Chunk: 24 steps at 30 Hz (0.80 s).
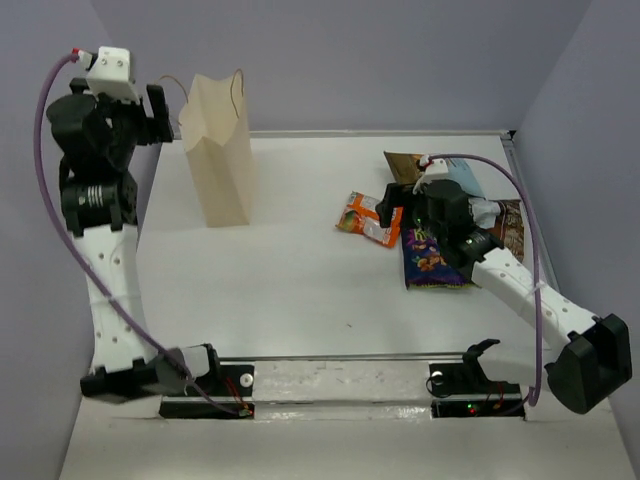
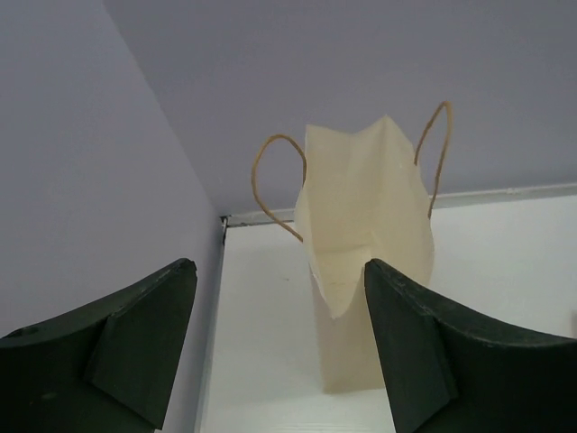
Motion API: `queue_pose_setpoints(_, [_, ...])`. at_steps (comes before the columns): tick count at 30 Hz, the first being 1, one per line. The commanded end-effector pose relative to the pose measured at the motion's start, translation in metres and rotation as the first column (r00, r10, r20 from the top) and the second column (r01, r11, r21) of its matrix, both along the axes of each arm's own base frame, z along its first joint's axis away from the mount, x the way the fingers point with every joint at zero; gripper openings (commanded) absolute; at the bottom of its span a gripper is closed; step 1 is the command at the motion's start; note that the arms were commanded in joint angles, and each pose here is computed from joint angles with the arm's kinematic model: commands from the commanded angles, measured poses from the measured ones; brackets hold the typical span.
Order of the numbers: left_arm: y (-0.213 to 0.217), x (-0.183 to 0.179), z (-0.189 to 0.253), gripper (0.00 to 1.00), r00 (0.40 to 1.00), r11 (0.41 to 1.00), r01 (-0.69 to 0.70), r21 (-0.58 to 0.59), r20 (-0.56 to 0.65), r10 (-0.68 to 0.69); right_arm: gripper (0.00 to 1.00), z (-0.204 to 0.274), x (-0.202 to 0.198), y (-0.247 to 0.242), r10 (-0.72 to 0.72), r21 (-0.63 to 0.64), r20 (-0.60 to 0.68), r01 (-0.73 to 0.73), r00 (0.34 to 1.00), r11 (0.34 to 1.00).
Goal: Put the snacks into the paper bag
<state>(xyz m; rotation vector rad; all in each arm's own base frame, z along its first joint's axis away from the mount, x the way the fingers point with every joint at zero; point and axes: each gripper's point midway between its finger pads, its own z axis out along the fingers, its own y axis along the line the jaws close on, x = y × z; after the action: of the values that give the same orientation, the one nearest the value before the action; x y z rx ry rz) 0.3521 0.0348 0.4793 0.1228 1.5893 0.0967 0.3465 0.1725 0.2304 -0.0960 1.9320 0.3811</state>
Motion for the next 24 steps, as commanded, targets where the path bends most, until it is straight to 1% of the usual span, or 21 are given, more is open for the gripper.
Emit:
queue_pose_setpoints(1, [0.006,0.057,-0.063,0.87,0.967,0.991,-0.026,-0.129,-0.254,-0.007,1.0,0.003,0.006,0.018,0.082,0.006,-0.017,-0.082,0.997,0.997])
queue_pose_setpoints(2, [0.006,0.064,-0.056,0.87,0.972,0.991,-0.022,-0.132,-0.237,-0.009,1.0,0.002,0.006,0.019,0.084,0.013,-0.025,-0.083,0.996,0.996])
queue_pose_setpoints(4, [0.007,0.084,-0.06,0.88,0.97,0.99,-0.008,-0.14,-0.243,-0.026,1.0,-0.003,0.006,0.023,0.092,0.023,-0.042,-0.091,0.995,0.996])
queue_pose_setpoints(6, [0.008,0.1,-0.072,0.89,0.961,0.989,-0.005,-0.148,-0.273,-0.036,1.0,-0.009,0.005,0.023,0.091,0.029,-0.057,-0.09,0.994,0.996])
queue_pose_setpoints(7, [0.009,0.102,-0.07,0.89,0.962,0.989,-0.005,-0.147,-0.27,-0.036,1.0,-0.011,0.005,0.023,0.089,0.027,-0.063,-0.088,0.994,0.996])
queue_pose_setpoints(8, [0.014,0.11,-0.08,0.89,0.957,0.989,-0.026,-0.144,-0.291,-0.017,1.0,-0.014,0.004,0.022,0.086,0.03,-0.069,-0.084,0.994,0.996])
queue_pose_setpoints(13, [0.028,0.127,-0.1,0.87,0.945,0.988,-0.092,-0.128,-0.325,0.046,1.0,-0.018,0.002,0.021,0.079,0.035,-0.079,-0.076,0.994,0.996])
queue_pose_setpoints(16, [0.03,0.135,-0.119,0.84,0.934,0.986,-0.104,-0.133,-0.354,0.05,1.0,-0.018,0.001,0.019,0.068,0.034,-0.078,-0.065,0.995,0.997])
queue_pose_setpoints(17, [0.03,0.136,-0.129,0.82,0.927,0.985,-0.106,-0.138,-0.372,0.047,1.0,-0.016,0.001,0.018,0.065,0.034,-0.073,-0.063,0.995,0.997])
queue_pose_setpoints(19, [0.023,0.138,-0.141,0.77,0.919,0.981,-0.088,-0.174,-0.395,0.013,1.0,-0.015,0.002,0.017,0.059,0.03,-0.07,-0.057,0.996,0.998])
queue_pose_setpoints(20, [0.019,0.137,-0.157,0.75,0.905,0.978,-0.086,-0.191,-0.426,-0.003,1.0,-0.014,0.003,0.016,0.057,0.027,-0.065,-0.055,0.996,0.998])
queue_pose_setpoints(21, [0.013,0.136,-0.165,0.75,0.898,0.976,-0.075,-0.202,-0.439,-0.022,1.0,-0.015,0.004,0.016,0.056,0.017,-0.064,-0.055,0.996,0.998])
queue_pose_setpoints(22, [0.004,0.136,-0.172,0.75,0.896,0.976,-0.073,-0.207,-0.443,-0.027,1.0,-0.016,0.007,0.011,0.028,0.0,-0.065,-0.028,0.997,1.0])
queue_pose_setpoints(23, [0.001,0.133,-0.192,0.74,0.879,0.973,-0.082,-0.217,-0.476,-0.032,1.0,-0.012,0.009,0.009,0.009,-0.005,-0.06,-0.009,0.998,1.0])
queue_pose_setpoints(24, [0.0,0.132,-0.193,0.71,0.882,0.969,-0.087,-0.23,-0.47,-0.033,1.0,-0.012,0.012,0.006,-0.006,-0.015,-0.059,0.005,0.998,1.0])
